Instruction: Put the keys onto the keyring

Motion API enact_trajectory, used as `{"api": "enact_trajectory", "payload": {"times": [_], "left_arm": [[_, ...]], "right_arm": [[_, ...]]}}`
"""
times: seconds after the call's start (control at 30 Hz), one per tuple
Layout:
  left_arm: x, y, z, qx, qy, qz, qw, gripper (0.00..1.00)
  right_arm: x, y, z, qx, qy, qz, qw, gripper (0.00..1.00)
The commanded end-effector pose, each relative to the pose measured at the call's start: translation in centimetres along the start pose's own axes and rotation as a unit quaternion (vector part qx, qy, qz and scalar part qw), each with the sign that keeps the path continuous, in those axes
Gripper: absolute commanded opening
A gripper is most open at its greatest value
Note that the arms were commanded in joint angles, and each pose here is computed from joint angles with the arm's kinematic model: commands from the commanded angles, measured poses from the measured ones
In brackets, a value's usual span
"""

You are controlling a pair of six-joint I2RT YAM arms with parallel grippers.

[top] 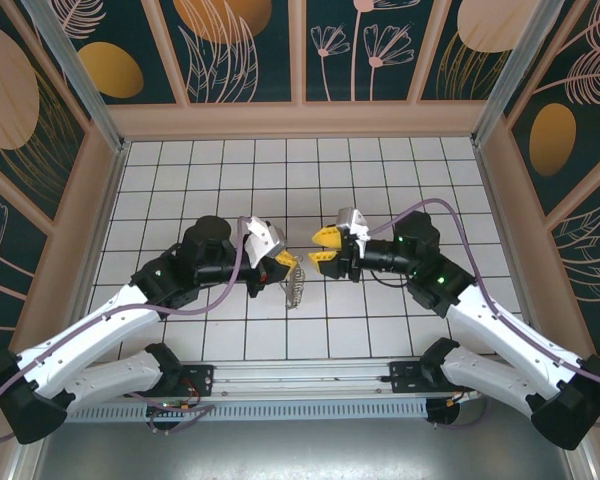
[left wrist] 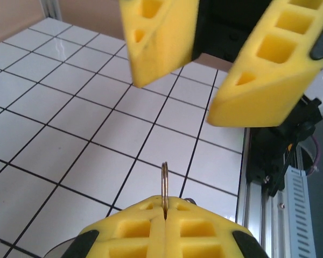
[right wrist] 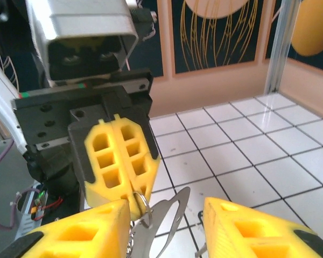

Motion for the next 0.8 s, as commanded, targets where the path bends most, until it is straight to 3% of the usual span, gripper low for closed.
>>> {"api": "enact_trajectory", "payload": {"times": [0.0,0.47,0.63,0.77], "left_arm": [[-0.4,-0.1,0.4,0.017,0.011,-0.002,1.000,0.00],[0.6,-0.2,-0.7,0.010,0.036,-0.023,0.999,0.00],[0.5,-0.3,-0.7,0.010,0.035,-0.026,0.999,0.00],[0.6,-0.2,-0.7,0.010,0.031,-0.025,0.999,0.00]], "right_arm": [[0.5,0.1,-0.3,-0.006,0.031,0.006,0.999,0.40],[2.5,0.7,-2.0,0.000,0.073,0.039,0.997,0.33],[3.0,0.8,-2.3,0.001,0.083,0.047,0.995,0.21],[3.1,1.1,-2.2,-0.002,0.087,0.059,0.995,0.05]]}}
Point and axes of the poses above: each hand's point on the last joint's axis, 136 mm out from that joint toward the fingers, its own x axis out along the fingers, its own y axis along the line the jaws close on, z = x × y, the point moved 5 cm from there along -x, back along the fingers, and after that the axes turned 2 degrees about -x, right-handed, at the moved point
